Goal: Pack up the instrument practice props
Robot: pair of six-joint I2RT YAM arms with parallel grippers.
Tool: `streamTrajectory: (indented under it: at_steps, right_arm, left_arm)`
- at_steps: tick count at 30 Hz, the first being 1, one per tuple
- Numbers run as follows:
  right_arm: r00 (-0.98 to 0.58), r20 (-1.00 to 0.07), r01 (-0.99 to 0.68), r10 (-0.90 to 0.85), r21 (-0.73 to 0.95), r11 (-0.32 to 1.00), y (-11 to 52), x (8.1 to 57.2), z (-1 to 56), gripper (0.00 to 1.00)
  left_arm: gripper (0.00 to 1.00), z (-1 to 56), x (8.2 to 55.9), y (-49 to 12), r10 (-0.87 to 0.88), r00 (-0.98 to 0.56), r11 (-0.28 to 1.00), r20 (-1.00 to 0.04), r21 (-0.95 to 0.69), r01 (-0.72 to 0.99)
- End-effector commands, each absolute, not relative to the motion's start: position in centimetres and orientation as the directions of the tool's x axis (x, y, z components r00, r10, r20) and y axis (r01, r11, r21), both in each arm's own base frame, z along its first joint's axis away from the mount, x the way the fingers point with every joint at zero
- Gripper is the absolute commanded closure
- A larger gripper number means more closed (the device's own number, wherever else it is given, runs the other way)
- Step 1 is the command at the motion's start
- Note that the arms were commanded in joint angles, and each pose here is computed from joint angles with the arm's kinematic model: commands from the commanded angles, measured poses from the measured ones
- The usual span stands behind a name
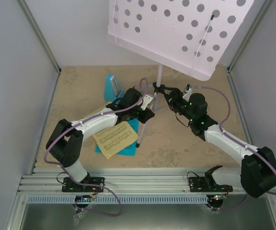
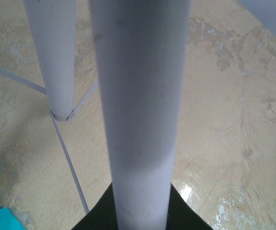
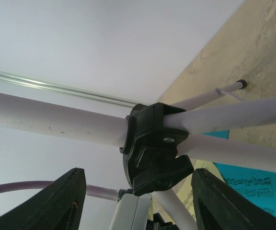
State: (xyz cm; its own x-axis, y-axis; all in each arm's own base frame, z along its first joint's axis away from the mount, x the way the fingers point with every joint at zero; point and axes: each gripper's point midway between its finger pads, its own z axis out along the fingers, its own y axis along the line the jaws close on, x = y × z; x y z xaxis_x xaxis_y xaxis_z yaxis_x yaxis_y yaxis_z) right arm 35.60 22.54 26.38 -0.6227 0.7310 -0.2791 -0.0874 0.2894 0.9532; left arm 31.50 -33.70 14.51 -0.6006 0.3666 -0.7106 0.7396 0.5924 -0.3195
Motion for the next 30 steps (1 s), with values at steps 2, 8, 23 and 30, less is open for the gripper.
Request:
streamTrajectory:
  at_steps: [2, 8, 23, 30]
  right_arm:
    - [-0.616, -0.286, -0.117, 0.734, 0.955, 0.274, 22.5, 36.1, 27.1, 0.41]
    - [-0.637, -0.258, -0.078, 0.727, 0.959, 0.272, 22.7, 35.9, 25.5, 0.37]
    - [-0.671, -0.205, -0.058, 0.713, 0.973, 0.225, 23.6, 36.1, 23.9, 0.43]
    - [-0.669, -0.189, -0.068, 0.719, 0.979, 0.194, 23.5, 35.8, 24.6, 0.38]
  left_arm:
    - [1.0, 18.9, 32.0, -34.2, 0.307, -0.559, 0.571, -0.77, -0.321, 0.756]
    - [1.0, 18.8, 31.9, -34.3, 0.304, -0.566, 0.565, -0.767, -0.333, 0.755]
    - [1.0, 18.7, 31.9, -34.4, 0.307, -0.566, 0.564, -0.765, -0.333, 0.756]
    - [1.0, 18.7, 31.8, -34.4, 0.307, -0.568, 0.562, -0.764, -0.336, 0.756]
